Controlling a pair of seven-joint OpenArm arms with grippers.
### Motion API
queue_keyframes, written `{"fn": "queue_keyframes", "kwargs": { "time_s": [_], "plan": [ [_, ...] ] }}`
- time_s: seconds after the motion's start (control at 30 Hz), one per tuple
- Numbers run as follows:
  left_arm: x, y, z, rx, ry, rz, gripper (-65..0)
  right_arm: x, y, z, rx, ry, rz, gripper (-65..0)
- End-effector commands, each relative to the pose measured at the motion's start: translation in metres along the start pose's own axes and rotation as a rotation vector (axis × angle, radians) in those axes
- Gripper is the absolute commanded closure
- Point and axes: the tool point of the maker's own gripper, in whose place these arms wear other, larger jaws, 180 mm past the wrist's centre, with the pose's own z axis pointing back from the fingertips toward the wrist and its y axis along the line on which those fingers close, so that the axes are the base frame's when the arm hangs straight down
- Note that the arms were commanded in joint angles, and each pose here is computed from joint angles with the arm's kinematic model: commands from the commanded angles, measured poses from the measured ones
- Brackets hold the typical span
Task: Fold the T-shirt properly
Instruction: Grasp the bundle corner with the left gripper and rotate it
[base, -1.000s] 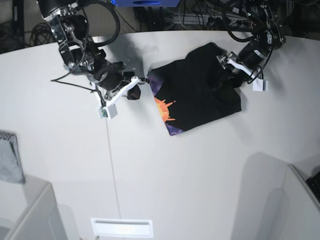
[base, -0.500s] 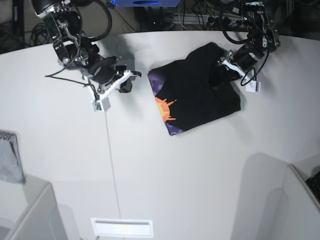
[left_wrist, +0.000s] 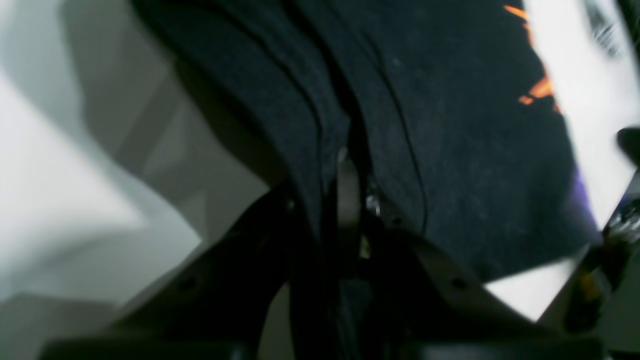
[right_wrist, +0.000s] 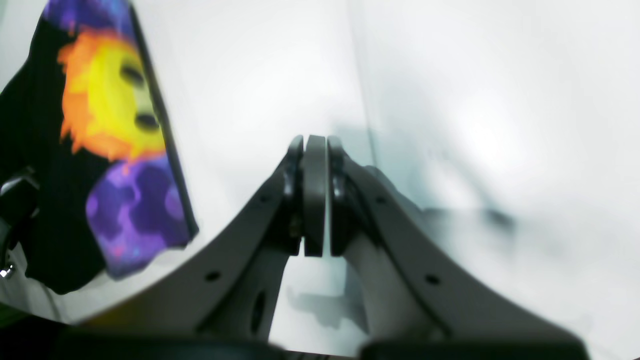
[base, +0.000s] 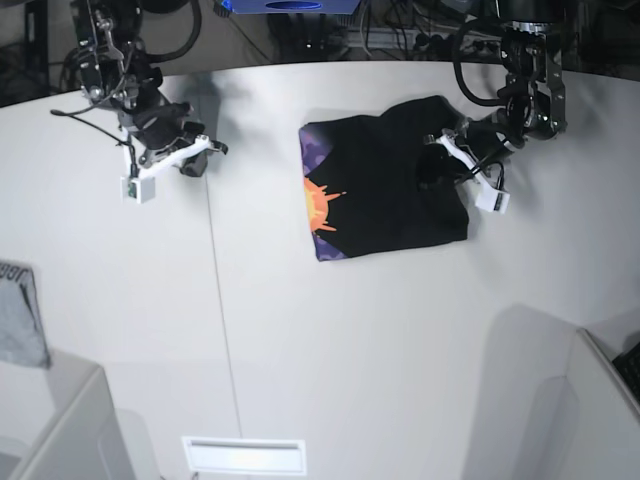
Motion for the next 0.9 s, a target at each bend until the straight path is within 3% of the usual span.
{"fn": "queue_keyframes", "kwargs": {
  "time_s": [0.0,0.27,0.4,0.63,0.87],
  "plan": [
    [0.001,0.005,0.001,0.033,0.039,-0.046,0.0,0.011,0.000,0.005,0.007,-0.045,0.005,0.0],
    [0.026,-0.008,-0.010,0.016,0.172,-0.176,0.0,0.004,-0.009,0.009,-0.016,-0.066,-0.008,0.0],
    [0.039,-0.027,-0.021,-0.020,0.239,-0.325,0.0,0.000,-0.008,0.009,-0.015,-0.068,-0.025,0.0],
    [0.060,-0.050,-0.035,-0.051,0.312,-0.555,0.0,0.010,-0.025,0.014,-0.072,-0.137,-0.162,0.0],
    [0.071,-0.079,-0.048,-0.097,0.358,-0.745,0.0,0.014,-0.032,0.016,-0.090,-0.152,-0.176,0.0]
  ]
}}
